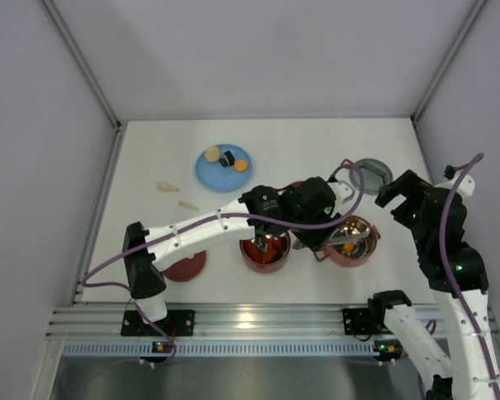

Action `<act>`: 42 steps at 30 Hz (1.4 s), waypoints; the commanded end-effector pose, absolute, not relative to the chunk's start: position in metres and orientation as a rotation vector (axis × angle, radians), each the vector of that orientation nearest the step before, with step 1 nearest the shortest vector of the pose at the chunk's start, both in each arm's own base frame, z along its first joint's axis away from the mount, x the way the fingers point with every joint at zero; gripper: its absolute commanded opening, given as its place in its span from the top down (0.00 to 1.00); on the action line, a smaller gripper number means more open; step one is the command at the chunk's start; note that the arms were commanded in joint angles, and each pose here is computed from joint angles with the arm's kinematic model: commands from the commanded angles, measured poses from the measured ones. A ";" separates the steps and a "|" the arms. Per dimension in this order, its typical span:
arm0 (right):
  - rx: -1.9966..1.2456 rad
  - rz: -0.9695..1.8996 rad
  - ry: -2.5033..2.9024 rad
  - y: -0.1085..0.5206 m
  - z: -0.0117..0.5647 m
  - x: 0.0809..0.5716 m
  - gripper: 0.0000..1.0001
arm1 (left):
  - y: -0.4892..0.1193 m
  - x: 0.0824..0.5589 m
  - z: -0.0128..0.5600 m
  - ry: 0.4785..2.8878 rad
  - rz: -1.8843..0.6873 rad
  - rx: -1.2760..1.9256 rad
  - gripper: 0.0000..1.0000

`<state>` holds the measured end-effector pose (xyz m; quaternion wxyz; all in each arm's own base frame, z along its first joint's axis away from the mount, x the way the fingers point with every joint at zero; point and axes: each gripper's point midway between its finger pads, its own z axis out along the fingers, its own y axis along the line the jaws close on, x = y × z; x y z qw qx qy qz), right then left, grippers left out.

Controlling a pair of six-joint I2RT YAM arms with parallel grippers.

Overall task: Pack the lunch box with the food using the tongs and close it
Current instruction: Place the fake food in the packing box.

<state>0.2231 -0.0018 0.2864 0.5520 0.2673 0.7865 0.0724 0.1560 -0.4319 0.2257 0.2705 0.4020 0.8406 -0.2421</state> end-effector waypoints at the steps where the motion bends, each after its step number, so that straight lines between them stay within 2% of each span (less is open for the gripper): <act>1: 0.628 0.158 1.837 -0.006 0.298 0.223 0.00 | -0.447 0.162 0.250 2.167 -0.723 1.055 0.50; 8: 0.621 0.162 1.847 -0.004 0.296 0.225 0.01 | -0.445 0.164 0.255 2.156 -0.726 1.033 0.48; 15: 0.608 0.168 1.851 -0.002 0.296 0.226 0.01 | -0.425 0.190 0.277 2.128 -0.616 0.877 0.47; 20: 0.604 0.163 1.850 -0.003 0.297 0.226 0.01 | -0.382 0.240 0.280 2.193 -0.513 0.648 0.48; 24: 0.594 0.165 1.856 -0.002 0.296 0.227 0.00 | -0.318 0.297 0.280 2.249 -0.377 0.397 0.48; 30: 0.571 0.173 1.886 0.003 0.290 0.232 0.01 | -0.242 0.355 0.266 2.275 -0.187 0.159 0.47; 36: 0.556 0.199 1.911 0.009 0.283 0.236 0.01 | -0.200 0.391 0.242 2.317 -0.065 0.017 0.47; 42: 0.554 0.193 1.927 0.009 0.276 0.236 0.01 | -0.188 0.406 0.221 2.360 -0.028 -0.005 0.48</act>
